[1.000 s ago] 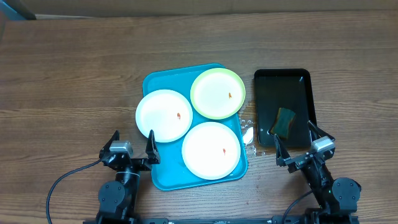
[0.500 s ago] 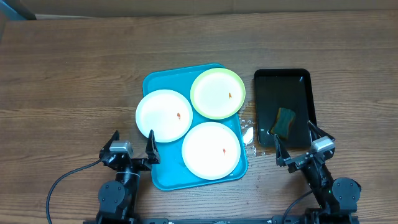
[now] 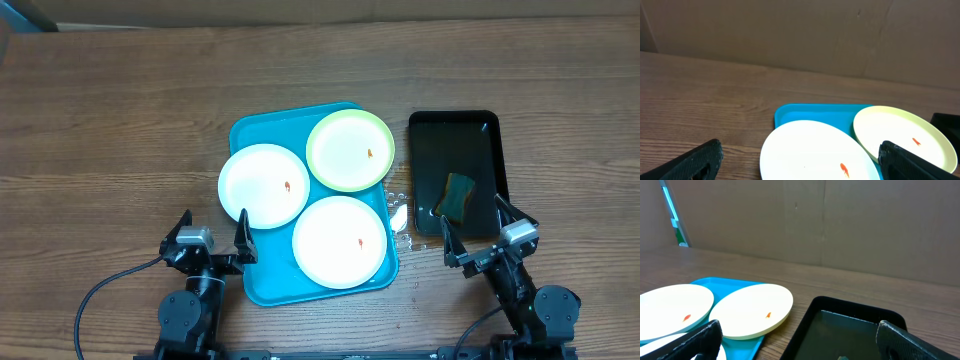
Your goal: Clean dirty plates on tray and stack at the side
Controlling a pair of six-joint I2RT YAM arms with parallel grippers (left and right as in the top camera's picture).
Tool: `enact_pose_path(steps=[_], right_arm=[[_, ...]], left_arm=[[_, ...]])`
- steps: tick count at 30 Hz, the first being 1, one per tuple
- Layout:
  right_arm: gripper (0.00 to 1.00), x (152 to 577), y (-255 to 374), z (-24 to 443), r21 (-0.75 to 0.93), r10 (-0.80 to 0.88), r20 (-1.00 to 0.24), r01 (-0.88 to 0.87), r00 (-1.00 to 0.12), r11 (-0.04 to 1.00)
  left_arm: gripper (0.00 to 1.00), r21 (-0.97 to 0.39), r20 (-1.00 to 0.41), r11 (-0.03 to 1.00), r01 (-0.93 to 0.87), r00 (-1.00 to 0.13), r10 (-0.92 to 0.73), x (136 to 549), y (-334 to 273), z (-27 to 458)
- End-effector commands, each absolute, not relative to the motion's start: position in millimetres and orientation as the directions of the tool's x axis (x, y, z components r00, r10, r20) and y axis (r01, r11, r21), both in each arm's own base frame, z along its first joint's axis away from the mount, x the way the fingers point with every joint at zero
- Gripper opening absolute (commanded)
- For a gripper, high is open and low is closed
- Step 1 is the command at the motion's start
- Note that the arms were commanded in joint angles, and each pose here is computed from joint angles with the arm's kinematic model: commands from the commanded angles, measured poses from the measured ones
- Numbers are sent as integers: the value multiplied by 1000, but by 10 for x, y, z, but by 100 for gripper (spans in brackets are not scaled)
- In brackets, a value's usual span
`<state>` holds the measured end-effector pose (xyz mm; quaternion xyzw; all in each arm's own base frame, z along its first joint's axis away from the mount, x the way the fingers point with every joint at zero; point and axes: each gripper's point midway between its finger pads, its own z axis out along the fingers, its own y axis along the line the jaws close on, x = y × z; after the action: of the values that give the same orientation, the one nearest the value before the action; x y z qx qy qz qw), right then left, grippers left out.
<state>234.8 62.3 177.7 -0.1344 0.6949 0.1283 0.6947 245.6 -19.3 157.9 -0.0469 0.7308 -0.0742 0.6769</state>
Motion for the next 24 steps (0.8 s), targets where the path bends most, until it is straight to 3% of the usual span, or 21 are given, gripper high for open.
enact_pose_path(steps=[1, 8, 13, 16, 24], right_arm=[[100, 2344, 639, 1763, -13, -11, -1000, -372, 7, 928], [100, 2277, 787, 1781, -13, -7, -1000, -458, 15, 889], [100, 2081, 1085, 1796, -12, 0, -1000, -631, 19, 775], [100, 2041, 1126, 1852, 99, 93, -995, -654, -44, 750], [100, 1846, 1141, 2552, 161, 163, -985, -664, -59, 730]], left_arm=[[100, -179, -982, 984, 16, -69, -177, 2455, -161, 1589], [100, -189, -979, 971, 146, -107, -175, 2430, -393, 1556], [100, -294, -955, 907, 301, -128, -267, 2366, -672, 1661], [100, -290, -957, 878, 381, -109, -269, 2319, -794, 1769], [100, -249, -965, 884, 395, -23, -261, 2163, -754, 2481]])
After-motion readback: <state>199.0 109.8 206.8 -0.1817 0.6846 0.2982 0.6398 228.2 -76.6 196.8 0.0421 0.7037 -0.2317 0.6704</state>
